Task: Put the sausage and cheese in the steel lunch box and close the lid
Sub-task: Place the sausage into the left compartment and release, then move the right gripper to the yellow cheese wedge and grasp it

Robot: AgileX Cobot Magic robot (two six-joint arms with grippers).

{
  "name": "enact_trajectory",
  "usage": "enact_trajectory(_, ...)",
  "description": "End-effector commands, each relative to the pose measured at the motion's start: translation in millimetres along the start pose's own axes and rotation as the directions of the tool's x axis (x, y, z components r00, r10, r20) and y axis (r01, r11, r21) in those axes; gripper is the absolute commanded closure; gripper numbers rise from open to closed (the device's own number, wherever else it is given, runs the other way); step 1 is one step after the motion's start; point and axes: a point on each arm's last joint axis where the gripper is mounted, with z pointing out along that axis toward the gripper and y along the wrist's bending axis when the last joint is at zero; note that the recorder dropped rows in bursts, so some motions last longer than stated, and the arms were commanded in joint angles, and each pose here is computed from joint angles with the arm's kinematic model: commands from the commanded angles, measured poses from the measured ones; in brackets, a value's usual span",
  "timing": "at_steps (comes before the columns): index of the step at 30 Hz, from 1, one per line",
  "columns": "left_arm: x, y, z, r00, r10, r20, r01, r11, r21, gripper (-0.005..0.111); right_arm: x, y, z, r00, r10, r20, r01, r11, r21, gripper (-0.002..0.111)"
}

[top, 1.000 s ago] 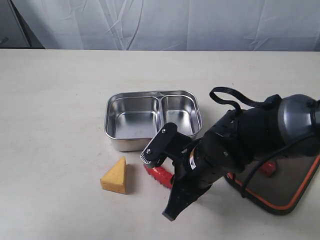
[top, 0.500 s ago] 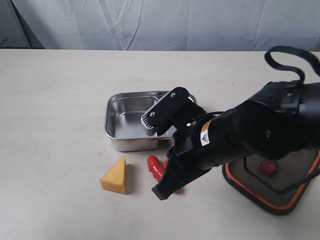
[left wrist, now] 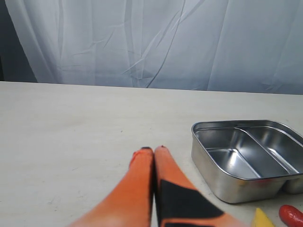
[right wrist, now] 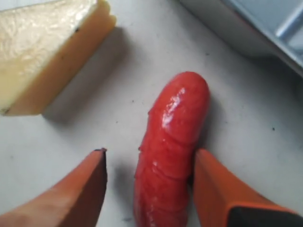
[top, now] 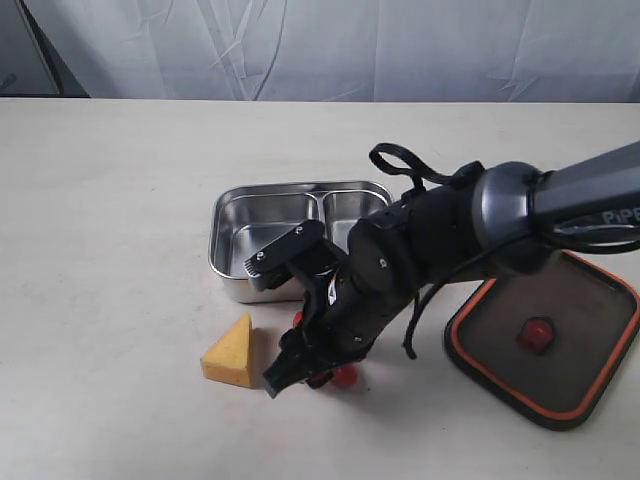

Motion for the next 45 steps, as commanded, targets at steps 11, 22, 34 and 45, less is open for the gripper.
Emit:
enact_trajectory(11,0,0.3,0,1.0,0.0,0.012,0.0,1.0,-0.002,0.107,2,7,-49,0.998,-0.019,-0.06,0.018,0.999,-0.026,0.109)
enact_trajectory(22,0,0.3,0,1.0,0.0,0.012,0.0,1.0,-0.002,0.107,-87,6,-75,0.941,-0.121,0.317,0.105,0.992,0.066,0.109)
enact_trajectory(34,0,0.3,0,1.0,0.0,0.012,0.0,1.0,-0.002,0.107,-109,-37,-19,0.979,0.083,0.184,-0.095,0.994,0.061,0.104)
enact_trajectory(45,0,0.3,0,1.0,0.0,0.012,0.0,1.0,-0.002,0.107,-113,-35,-31,0.983,0.139,0.12,-0.146,0.988,0.051,0.045)
